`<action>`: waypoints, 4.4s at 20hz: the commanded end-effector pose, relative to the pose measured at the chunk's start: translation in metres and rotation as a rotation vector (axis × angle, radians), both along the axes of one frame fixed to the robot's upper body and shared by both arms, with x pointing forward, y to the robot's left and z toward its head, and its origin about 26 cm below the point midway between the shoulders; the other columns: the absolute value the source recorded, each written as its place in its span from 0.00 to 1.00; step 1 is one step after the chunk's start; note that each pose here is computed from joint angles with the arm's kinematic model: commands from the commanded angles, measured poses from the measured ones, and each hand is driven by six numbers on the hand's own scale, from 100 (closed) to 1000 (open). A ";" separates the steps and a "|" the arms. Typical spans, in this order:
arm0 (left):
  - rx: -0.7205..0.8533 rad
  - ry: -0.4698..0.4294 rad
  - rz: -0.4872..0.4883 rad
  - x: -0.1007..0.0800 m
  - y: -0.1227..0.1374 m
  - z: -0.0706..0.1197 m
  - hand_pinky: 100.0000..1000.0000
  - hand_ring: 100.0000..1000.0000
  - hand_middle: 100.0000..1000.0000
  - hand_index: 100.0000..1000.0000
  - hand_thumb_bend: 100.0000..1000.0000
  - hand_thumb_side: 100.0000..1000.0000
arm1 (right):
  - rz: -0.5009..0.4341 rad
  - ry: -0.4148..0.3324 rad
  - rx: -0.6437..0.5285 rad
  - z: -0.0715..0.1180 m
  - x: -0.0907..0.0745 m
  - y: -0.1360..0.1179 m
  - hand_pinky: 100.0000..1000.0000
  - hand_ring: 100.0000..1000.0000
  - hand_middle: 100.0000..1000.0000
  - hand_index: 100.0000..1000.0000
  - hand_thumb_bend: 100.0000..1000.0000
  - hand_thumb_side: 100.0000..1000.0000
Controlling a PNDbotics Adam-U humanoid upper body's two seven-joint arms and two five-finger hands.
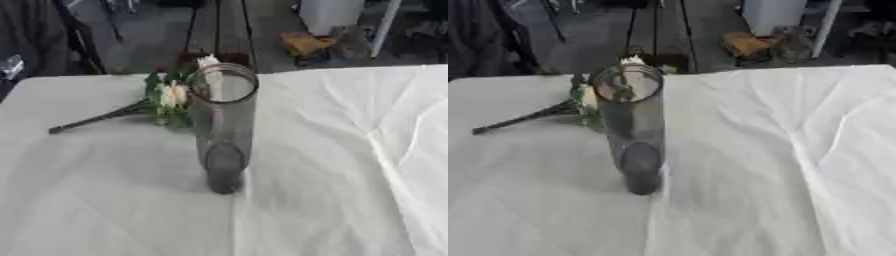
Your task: Arrange flowers into the vase.
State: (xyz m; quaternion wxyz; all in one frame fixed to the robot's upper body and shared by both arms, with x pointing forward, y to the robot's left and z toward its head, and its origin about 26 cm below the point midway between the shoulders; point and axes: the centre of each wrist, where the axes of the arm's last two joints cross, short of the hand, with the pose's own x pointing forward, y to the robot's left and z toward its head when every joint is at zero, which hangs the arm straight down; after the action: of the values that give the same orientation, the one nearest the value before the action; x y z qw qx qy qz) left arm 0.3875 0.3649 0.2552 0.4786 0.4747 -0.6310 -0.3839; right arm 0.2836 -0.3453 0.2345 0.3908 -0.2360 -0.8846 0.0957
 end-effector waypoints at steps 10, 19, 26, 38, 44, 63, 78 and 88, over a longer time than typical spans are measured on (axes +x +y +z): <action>0.282 0.267 0.060 0.066 -0.034 -0.024 0.64 0.62 0.64 0.75 0.18 0.18 | 0.044 -0.019 -0.020 0.014 0.000 0.007 0.62 0.69 0.71 0.82 0.00 0.64; 0.264 0.386 0.054 0.077 -0.038 -0.063 0.65 0.62 0.64 0.76 0.18 0.17 | 0.052 -0.021 -0.014 0.016 0.002 0.010 0.62 0.69 0.71 0.82 0.00 0.65; 0.251 0.426 0.056 0.078 -0.038 -0.077 0.66 0.64 0.66 0.77 0.21 0.17 | 0.060 -0.023 -0.010 0.016 0.002 0.012 0.62 0.69 0.71 0.82 0.00 0.65; 0.251 0.380 0.127 0.081 -0.041 -0.093 0.67 0.64 0.66 0.77 0.23 0.17 | 0.077 -0.026 -0.004 0.017 0.003 0.015 0.63 0.69 0.71 0.82 0.00 0.64; 0.242 0.400 0.132 0.084 -0.042 -0.100 0.68 0.65 0.67 0.78 0.23 0.17 | 0.090 -0.030 -0.005 0.019 0.004 0.017 0.63 0.69 0.71 0.82 0.00 0.64; 0.202 0.340 0.214 0.087 -0.040 -0.108 0.67 0.63 0.65 0.77 0.22 0.17 | 0.124 -0.045 -0.004 0.023 0.006 0.022 0.63 0.69 0.71 0.82 0.00 0.65; 0.193 0.355 0.280 0.084 -0.034 -0.126 0.45 0.33 0.36 0.55 0.36 0.22 | 0.129 -0.047 0.005 0.022 0.007 0.023 0.63 0.69 0.71 0.82 0.00 0.65; 0.204 0.348 0.278 0.083 -0.043 -0.135 0.24 0.13 0.20 0.38 0.58 0.28 | 0.134 -0.044 0.009 0.020 0.007 0.023 0.63 0.69 0.71 0.82 0.00 0.65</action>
State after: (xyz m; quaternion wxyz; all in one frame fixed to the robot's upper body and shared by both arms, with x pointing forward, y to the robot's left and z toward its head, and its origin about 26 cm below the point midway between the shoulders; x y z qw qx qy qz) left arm 0.4695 0.3216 0.1152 0.5855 0.5212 -0.4248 -0.4529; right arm 0.2930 -0.3226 0.2445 0.3809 -0.1764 -0.9015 0.1051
